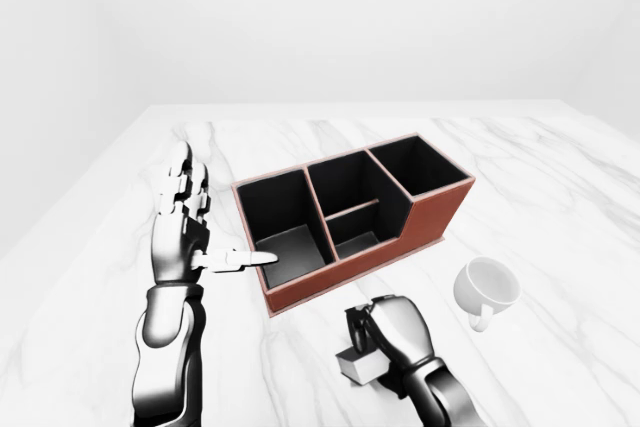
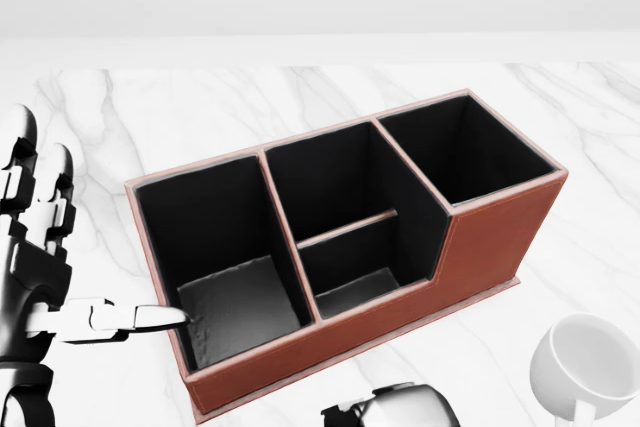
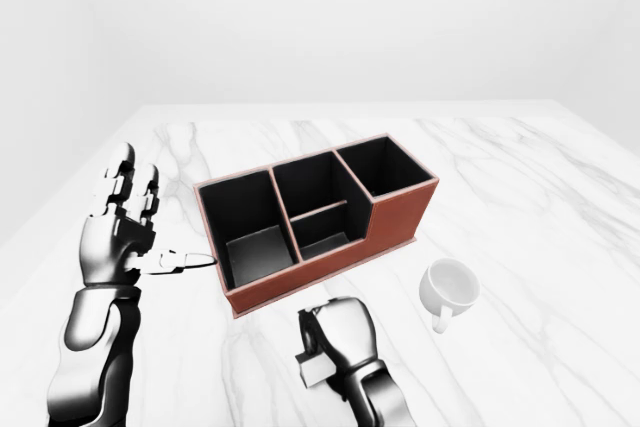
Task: Pick up the book and place it in the front compartment of the caddy.
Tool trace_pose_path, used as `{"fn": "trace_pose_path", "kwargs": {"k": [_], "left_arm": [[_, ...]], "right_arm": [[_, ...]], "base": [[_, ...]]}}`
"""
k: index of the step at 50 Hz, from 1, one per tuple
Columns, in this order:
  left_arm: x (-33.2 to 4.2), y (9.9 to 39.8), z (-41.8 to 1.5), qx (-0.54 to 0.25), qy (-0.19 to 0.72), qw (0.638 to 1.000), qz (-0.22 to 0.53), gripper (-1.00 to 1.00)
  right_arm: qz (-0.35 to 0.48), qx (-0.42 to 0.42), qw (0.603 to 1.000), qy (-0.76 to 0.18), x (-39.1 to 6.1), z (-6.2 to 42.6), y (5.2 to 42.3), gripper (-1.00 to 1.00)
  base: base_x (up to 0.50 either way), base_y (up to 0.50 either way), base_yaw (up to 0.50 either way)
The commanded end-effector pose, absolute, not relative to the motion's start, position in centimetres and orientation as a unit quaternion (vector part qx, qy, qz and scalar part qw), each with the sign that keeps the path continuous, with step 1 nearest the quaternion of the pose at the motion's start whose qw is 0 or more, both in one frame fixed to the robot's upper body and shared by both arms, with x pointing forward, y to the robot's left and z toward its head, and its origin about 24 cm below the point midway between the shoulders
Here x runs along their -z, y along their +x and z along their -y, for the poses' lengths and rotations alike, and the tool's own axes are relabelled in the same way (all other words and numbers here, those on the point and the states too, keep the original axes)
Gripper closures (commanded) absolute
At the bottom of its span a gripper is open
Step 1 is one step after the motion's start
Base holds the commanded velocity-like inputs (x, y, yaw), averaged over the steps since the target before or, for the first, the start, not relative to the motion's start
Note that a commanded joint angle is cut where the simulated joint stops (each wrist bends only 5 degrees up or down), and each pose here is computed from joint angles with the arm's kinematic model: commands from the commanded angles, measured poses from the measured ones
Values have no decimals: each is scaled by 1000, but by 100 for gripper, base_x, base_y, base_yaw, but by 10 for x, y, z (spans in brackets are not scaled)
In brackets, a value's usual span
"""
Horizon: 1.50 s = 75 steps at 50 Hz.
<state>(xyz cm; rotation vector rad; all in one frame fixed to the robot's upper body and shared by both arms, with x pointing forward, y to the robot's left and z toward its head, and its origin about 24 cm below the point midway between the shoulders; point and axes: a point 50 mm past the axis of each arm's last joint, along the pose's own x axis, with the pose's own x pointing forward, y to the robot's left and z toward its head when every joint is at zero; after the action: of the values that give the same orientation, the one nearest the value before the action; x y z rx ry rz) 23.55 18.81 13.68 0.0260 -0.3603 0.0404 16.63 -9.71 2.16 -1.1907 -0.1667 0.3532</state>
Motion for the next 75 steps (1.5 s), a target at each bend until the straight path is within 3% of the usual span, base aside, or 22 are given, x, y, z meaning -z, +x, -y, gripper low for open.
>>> {"fn": "trace_pose_path", "kwargs": {"k": [1,25,75], "left_arm": [[-138,235,-189,-22,13,983,182,-100],[-137,236,-191,-24,13,983,180,-100],[-141,236,-193,-29,11,982,187,-100]], "right_arm": [[88,-157,822,-540,-35,97,170,100],[155,-133,836,-509,-108,103,190,100],[256,-112,795,-539,-189,102,217,100]], "base": [[0,0,0],[0,0,0],[0,0,0]]}}
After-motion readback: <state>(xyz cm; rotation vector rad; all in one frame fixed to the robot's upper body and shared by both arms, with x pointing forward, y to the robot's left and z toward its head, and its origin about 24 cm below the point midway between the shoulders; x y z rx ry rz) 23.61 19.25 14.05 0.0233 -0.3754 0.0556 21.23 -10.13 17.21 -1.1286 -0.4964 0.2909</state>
